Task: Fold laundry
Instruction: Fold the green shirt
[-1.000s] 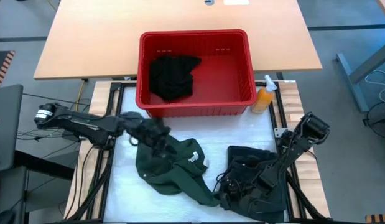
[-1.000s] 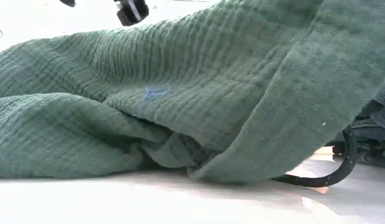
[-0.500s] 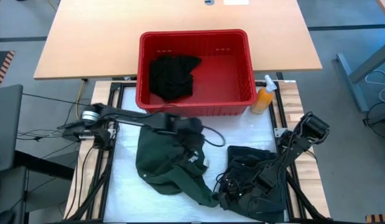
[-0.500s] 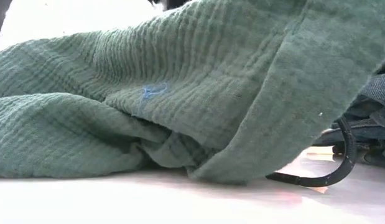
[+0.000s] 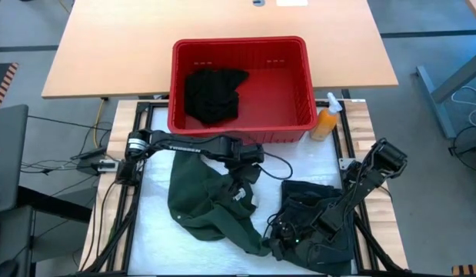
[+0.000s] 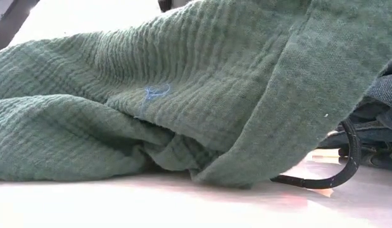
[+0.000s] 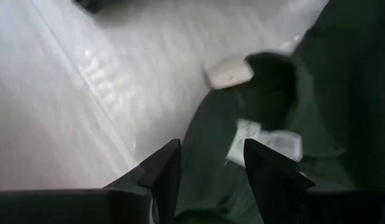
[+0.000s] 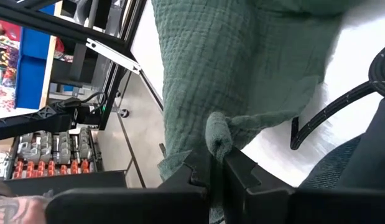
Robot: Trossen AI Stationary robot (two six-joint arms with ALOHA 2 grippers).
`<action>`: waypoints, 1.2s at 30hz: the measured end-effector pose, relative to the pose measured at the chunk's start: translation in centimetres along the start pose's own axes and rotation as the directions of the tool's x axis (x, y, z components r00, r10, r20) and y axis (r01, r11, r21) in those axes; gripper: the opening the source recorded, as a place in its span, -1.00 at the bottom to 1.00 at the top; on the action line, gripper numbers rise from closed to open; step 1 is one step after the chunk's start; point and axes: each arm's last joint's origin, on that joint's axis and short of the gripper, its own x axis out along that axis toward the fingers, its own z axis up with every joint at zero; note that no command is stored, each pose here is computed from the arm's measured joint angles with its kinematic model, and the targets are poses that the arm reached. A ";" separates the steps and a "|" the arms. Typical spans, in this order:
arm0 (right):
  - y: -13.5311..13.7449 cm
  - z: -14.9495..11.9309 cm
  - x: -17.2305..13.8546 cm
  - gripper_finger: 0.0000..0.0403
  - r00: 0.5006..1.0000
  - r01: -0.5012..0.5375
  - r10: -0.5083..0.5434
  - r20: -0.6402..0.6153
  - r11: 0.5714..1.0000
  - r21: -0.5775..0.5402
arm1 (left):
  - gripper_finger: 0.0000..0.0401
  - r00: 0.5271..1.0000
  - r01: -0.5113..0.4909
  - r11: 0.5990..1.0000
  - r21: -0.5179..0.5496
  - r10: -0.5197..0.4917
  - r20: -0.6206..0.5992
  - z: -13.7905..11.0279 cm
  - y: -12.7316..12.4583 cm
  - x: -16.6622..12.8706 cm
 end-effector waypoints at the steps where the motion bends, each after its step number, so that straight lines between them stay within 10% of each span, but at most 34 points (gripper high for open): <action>1: 0.0 0.0 0.0 -0.82 1.000 0.000 0.000 0.000 1.000 -0.005 | -0.19 1.000 -0.001 1.000 -0.002 0.001 -0.011 -0.2 0.1 0.0; 10: 0.0 0.1 0.0 -0.82 1.000 0.005 -0.005 -0.003 0.999 -0.053 | -0.19 0.997 -0.060 0.998 -0.016 0.059 -0.041 -1.1 1.9 0.5; 22: -0.1 0.5 0.3 -0.82 1.000 0.012 -0.014 -0.020 0.996 -0.091 | -0.22 0.987 0.096 0.990 -0.105 -0.108 -0.115 -2.7 1.9 2.8; 30: 0.0 1.6 0.5 -0.82 1.000 0.029 -0.029 0.001 0.990 -0.137 | -0.93 0.959 0.146 0.973 -0.180 -0.184 -0.216 -3.7 1.0 2.3; 36: 2.7 5.1 -2.1 -0.82 0.996 -0.044 0.064 0.066 0.963 -0.266 | -0.99 0.963 0.141 0.975 -0.170 -0.175 -0.204 -3.0 -0.2 -2.6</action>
